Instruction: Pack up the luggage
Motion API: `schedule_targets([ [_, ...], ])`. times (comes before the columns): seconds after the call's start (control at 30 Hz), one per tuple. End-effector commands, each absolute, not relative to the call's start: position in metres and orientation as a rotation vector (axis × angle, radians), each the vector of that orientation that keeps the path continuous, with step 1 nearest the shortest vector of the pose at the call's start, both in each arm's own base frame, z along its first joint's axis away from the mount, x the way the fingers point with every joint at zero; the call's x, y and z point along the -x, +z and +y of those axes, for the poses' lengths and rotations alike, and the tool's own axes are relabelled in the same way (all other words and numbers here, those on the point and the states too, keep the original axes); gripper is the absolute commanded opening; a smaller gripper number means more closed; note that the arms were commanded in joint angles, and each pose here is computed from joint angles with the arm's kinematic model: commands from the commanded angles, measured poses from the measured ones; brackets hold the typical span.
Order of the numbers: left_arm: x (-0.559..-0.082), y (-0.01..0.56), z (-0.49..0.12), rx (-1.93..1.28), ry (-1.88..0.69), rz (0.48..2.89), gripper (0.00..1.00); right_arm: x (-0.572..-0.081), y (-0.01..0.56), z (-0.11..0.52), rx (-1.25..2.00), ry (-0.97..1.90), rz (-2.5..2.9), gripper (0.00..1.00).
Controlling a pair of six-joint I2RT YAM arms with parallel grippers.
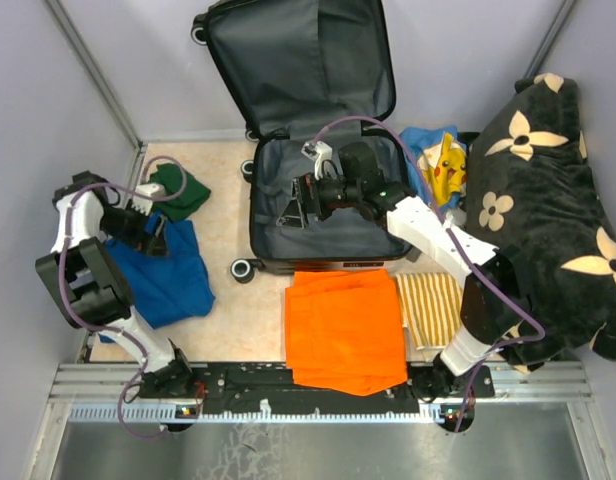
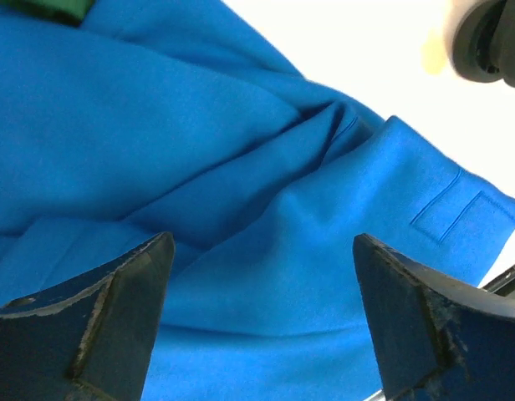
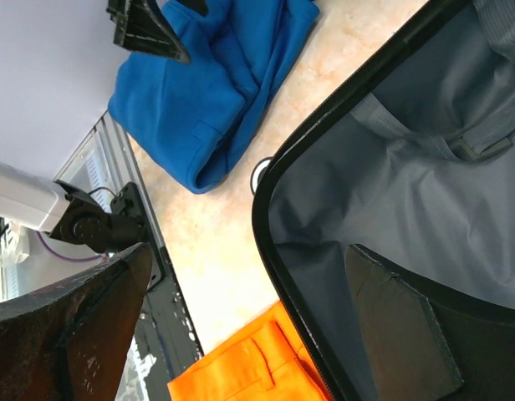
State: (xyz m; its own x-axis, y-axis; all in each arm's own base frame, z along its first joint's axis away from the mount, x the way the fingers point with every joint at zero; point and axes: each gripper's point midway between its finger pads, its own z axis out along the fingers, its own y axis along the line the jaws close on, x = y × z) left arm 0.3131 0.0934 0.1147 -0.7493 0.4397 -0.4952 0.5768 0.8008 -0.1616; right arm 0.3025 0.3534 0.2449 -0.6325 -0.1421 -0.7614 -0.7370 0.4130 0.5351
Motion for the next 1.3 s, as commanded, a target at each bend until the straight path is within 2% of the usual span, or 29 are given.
schedule_targets([
  [0.0,-0.331,0.122,0.072,-0.644,-0.394,2.545,0.97,-0.302,0.278,0.352,0.747,1.230,1.926,0.99],
  [0.03,-0.335,0.130,0.063,-0.593,-0.396,2.524,1.00,-0.303,0.278,0.352,0.745,1.225,1.926,0.99],
  [0.23,-0.335,0.132,0.026,-0.287,-0.114,2.593,1.00,-0.306,0.278,0.351,0.736,1.201,1.935,0.99],
  [0.4,-0.334,0.139,0.061,0.109,0.147,2.682,1.00,-0.306,0.274,0.349,0.727,1.190,1.948,0.99],
  [0.5,-0.312,0.130,0.071,0.314,0.250,2.833,1.00,-0.308,0.273,0.348,0.721,1.179,1.952,0.99],
  [0.73,-0.299,0.103,0.052,0.453,0.144,2.878,1.00,-0.311,0.268,0.350,0.712,1.179,1.964,0.99],
  [0.9,-0.321,0.095,0.038,0.533,0.063,2.739,1.00,-0.311,0.266,0.349,0.711,1.168,1.968,0.99],
  [1.27,-0.346,0.035,0.029,0.558,0.192,2.690,1.00,-0.313,0.259,0.348,0.723,1.146,1.982,0.99],
])
